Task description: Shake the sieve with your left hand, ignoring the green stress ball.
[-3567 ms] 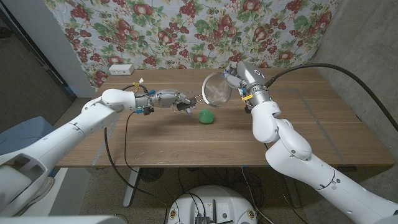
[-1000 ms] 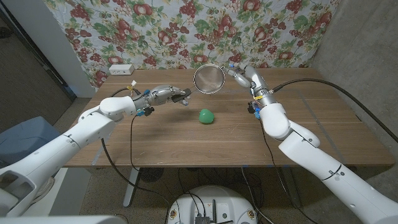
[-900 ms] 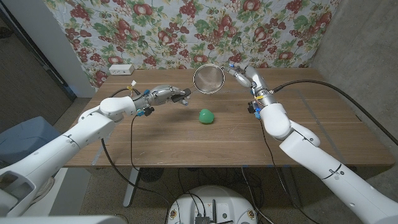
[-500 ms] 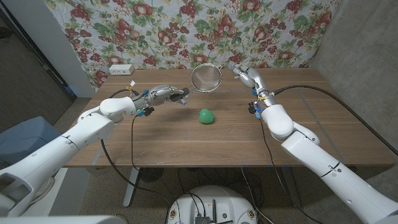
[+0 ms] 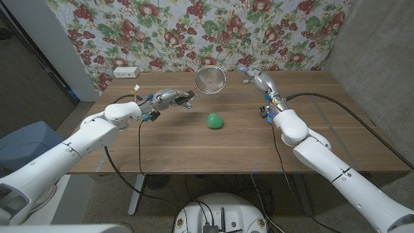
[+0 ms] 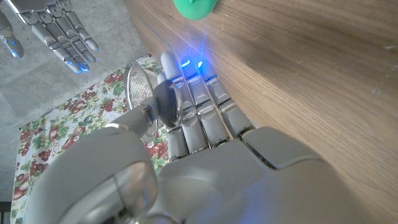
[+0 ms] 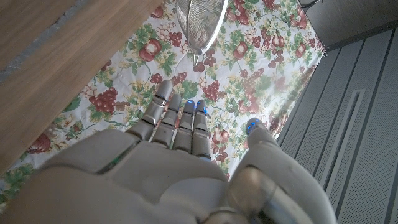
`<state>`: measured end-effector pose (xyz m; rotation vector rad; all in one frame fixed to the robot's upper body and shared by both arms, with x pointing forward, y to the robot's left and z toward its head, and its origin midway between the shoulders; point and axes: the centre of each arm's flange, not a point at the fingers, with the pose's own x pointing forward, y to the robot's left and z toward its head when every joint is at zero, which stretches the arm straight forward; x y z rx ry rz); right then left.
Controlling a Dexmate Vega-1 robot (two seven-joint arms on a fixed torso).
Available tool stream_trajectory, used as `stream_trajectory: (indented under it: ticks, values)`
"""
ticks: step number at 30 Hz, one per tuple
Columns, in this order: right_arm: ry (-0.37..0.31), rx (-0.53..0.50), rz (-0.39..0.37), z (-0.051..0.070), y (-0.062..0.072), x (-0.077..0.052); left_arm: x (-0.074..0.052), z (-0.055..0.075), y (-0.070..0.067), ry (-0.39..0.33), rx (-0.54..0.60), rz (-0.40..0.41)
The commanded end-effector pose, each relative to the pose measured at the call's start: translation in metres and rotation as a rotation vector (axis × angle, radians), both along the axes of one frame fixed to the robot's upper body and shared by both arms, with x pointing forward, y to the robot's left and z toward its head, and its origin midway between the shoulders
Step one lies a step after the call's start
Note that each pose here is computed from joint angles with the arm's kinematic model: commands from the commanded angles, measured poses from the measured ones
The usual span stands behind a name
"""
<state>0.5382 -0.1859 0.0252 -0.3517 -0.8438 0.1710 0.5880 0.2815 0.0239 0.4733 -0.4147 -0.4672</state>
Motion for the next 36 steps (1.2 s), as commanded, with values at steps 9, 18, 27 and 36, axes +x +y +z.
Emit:
stream_trajectory:
  ticks: [9,18,27,36]
  values:
    - [0.047,0.075,0.066,-0.007,-0.012,0.019,-0.002,-0.010,0.007,0.172,-0.132,0.161]
    - [0.083,0.112,0.139,-0.011,-0.017,0.031,-0.002,-0.011,0.009,0.187,-0.151,0.188]
    - [0.110,0.153,0.184,-0.017,-0.021,0.039,0.000,-0.009,0.010,0.183,-0.162,0.209]
    - [0.123,0.180,0.213,-0.020,-0.023,0.043,0.001,-0.007,0.009,0.183,-0.151,0.223]
